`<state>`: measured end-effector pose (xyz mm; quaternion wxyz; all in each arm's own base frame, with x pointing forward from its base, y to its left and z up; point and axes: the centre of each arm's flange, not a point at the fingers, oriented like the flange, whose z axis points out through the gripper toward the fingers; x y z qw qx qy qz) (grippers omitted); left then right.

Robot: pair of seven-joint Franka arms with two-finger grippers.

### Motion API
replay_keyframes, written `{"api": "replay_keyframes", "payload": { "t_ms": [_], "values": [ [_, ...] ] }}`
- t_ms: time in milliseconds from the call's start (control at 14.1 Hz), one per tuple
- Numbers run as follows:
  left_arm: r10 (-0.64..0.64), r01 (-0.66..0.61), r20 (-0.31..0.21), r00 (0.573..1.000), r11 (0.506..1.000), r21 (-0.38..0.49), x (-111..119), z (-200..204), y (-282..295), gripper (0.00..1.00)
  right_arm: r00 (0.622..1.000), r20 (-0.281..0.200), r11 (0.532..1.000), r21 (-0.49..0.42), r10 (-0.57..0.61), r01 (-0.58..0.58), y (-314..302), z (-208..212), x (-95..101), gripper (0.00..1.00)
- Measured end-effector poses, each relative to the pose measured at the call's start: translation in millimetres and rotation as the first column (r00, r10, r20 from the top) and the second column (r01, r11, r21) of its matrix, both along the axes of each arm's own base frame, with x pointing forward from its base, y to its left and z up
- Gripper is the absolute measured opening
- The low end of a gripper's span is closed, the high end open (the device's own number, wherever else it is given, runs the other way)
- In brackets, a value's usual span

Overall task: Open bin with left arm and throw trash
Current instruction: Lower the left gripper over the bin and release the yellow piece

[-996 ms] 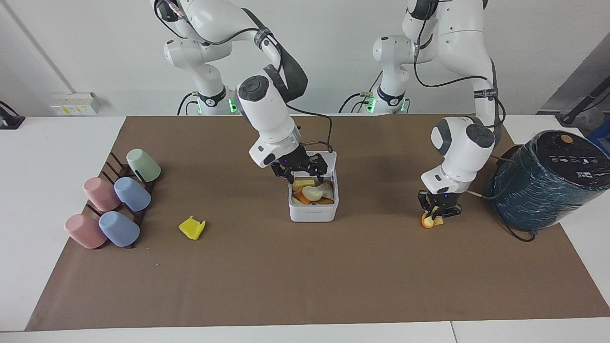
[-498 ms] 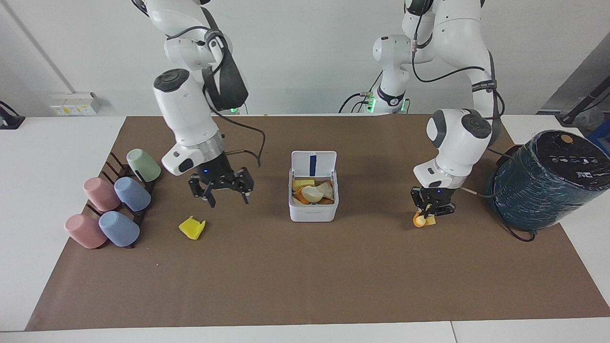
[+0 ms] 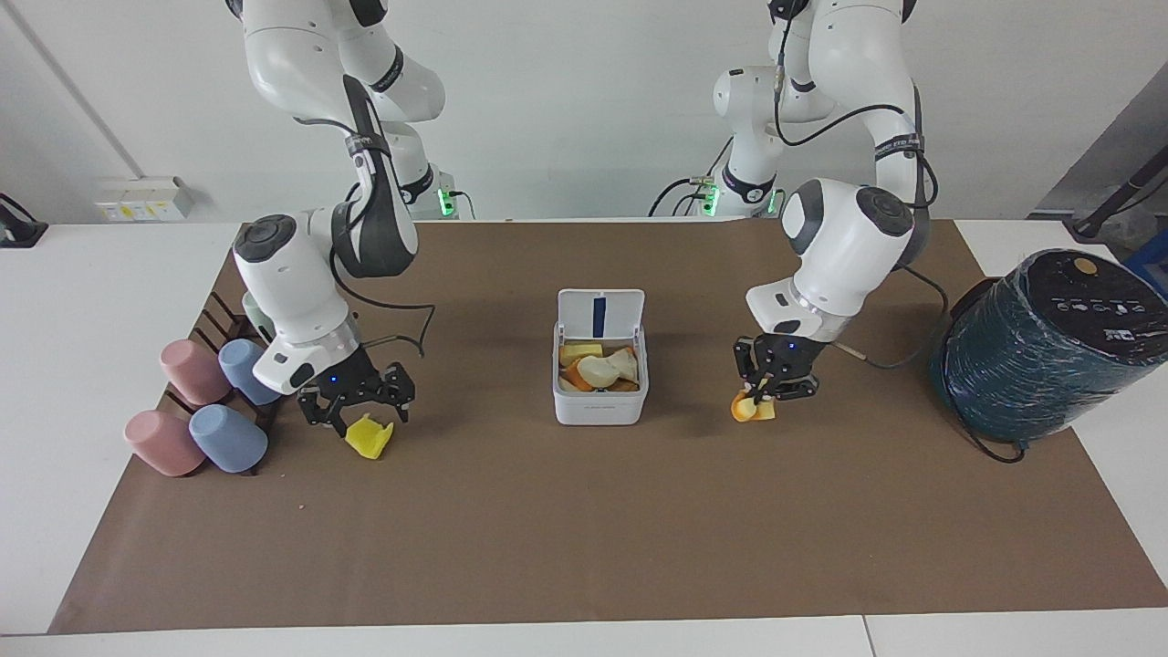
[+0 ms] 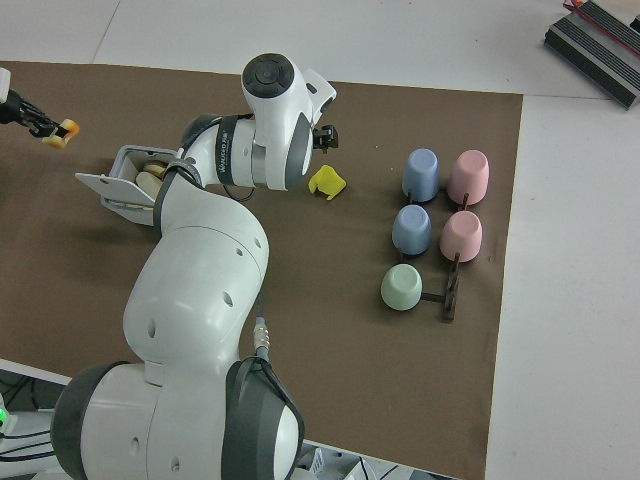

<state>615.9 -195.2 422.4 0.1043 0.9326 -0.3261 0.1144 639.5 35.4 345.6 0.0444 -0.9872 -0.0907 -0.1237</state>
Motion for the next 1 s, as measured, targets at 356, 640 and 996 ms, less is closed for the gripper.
{"api": "replay_keyframes", "payload": {
  "t_ms": [356,640,996],
  "values": [
    [0.103,-0.108,-0.066,0.992,0.990,-0.085,-25,19,-77,0.07,0.999,-0.048,1.000,0.001,-0.010,0.010,-10,-40,-6.2,1.00],
    [0.202,-0.220,-0.147,0.968,0.968,-0.119,-53,30,-134,0.07,0.998,-0.054,1.000,-0.007,0.028,-0.028,-11,-46,-9.5,0.79],
    [0.198,-0.222,-0.190,0.962,0.968,-0.114,-87,28,-185,0.38,0.998,-0.027,0.998,-0.034,0.049,-0.050,-14,-54,-7.4,0.23]
  ]
}}
